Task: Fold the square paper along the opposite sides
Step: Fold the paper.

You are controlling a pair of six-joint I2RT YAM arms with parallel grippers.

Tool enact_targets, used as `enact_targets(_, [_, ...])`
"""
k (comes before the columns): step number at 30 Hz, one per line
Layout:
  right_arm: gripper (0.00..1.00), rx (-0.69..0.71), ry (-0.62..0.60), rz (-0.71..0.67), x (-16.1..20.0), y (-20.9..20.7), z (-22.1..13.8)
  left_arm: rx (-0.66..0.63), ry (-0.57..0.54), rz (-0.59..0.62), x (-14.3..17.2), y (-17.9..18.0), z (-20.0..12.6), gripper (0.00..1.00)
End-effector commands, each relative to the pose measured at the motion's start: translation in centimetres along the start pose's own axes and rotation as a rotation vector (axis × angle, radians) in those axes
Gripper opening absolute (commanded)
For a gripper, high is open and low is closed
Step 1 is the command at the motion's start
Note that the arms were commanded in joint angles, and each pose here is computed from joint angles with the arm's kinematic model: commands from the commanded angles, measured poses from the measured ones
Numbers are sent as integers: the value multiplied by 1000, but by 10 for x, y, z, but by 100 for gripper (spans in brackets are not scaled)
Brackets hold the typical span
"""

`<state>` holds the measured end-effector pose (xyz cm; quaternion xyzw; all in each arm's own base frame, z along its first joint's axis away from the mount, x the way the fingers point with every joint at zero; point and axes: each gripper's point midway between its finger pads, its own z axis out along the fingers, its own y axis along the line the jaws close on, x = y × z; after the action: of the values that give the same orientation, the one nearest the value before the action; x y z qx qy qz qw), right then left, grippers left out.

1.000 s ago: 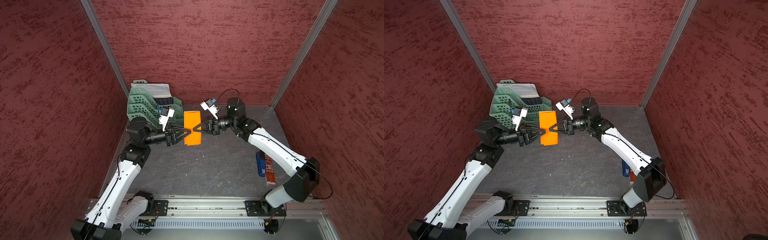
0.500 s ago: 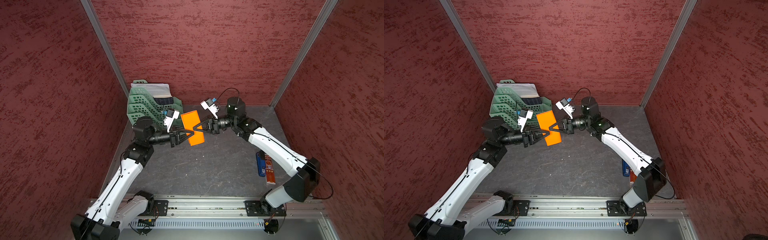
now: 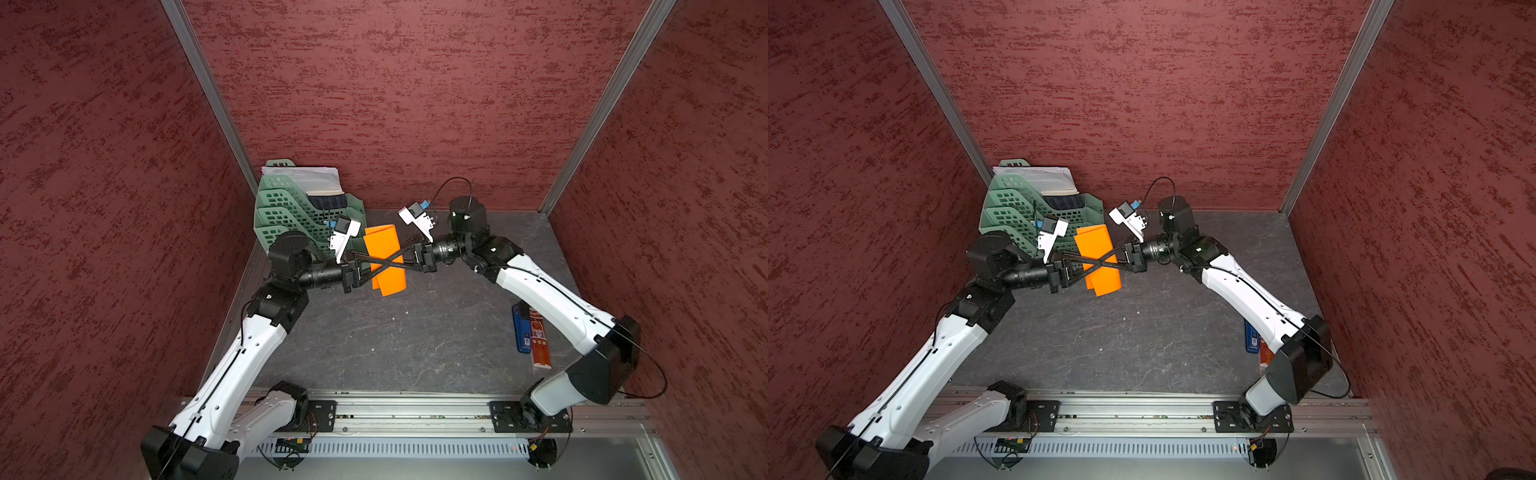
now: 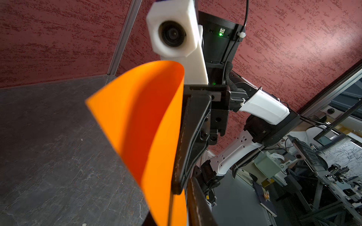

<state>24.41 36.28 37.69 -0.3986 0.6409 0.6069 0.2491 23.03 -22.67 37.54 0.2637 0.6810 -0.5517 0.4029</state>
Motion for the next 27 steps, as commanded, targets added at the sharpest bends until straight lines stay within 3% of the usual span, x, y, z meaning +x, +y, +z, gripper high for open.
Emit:
enact_targets(1, [18, 17, -34, -35, -14, 5, 1, 17, -4, 40, -6, -10, 1, 19])
enact_targets(15, [18, 18, -71, -26, -21, 3, 1, 4, -4, 33, -1, -8, 0, 18])
enact_targets(27, [18, 32, -53, -37, -14, 3, 6, -2, -14, 36, -4, -9, -1, 12])
